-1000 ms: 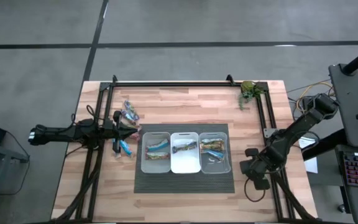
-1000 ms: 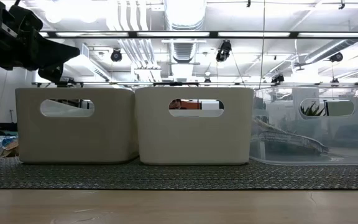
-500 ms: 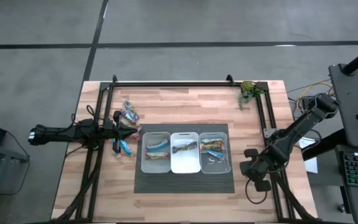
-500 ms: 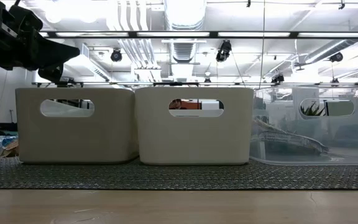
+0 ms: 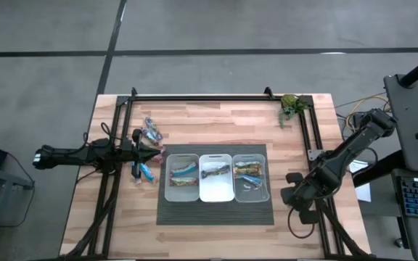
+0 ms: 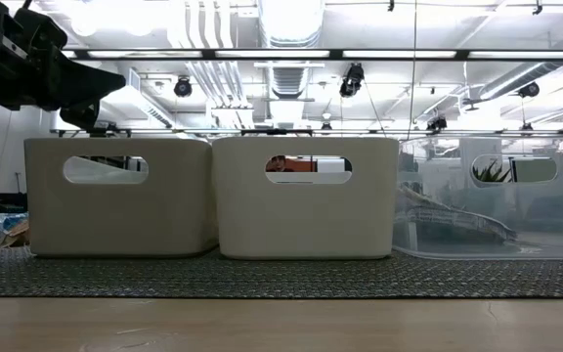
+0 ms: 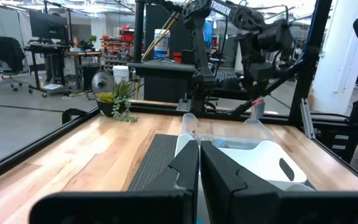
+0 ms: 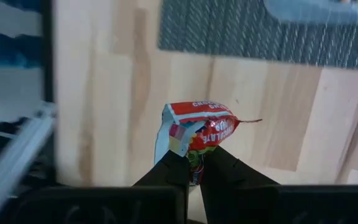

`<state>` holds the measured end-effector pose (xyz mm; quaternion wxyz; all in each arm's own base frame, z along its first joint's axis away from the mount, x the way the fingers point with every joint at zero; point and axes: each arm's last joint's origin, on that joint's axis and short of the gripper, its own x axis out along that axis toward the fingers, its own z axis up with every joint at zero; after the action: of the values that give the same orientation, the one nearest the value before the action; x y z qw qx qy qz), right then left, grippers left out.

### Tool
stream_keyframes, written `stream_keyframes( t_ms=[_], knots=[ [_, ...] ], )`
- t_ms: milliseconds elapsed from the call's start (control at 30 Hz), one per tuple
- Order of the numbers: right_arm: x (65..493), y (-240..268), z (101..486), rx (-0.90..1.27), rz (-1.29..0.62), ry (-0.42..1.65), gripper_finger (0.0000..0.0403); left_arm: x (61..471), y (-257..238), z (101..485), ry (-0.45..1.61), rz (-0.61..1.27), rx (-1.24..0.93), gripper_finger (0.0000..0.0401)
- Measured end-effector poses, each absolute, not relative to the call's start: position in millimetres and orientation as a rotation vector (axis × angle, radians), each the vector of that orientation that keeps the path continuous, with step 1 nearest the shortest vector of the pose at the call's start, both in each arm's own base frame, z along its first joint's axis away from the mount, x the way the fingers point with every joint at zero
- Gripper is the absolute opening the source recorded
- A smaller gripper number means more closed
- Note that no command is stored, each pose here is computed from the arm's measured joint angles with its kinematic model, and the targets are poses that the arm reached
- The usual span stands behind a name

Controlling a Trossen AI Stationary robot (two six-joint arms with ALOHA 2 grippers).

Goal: Pick and place Granola Bars by type
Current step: Put the bottom red granola bar into the gray bin

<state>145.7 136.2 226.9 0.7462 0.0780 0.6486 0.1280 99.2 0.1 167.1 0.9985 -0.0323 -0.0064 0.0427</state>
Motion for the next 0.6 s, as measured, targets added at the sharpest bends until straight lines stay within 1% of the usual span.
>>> stream_keyframes(
  t_ms=[233,600],
  knots=[
    [159,138,260,0.203,0.340,1.319,0.0013,99,0,167,-0.013,0.086,-0.065,0.0000],
    [176,125,274,0.213,0.329,1.249,0.0013,99,0,167,-0.013,0.086,-0.065,0.0000]
  ],
)
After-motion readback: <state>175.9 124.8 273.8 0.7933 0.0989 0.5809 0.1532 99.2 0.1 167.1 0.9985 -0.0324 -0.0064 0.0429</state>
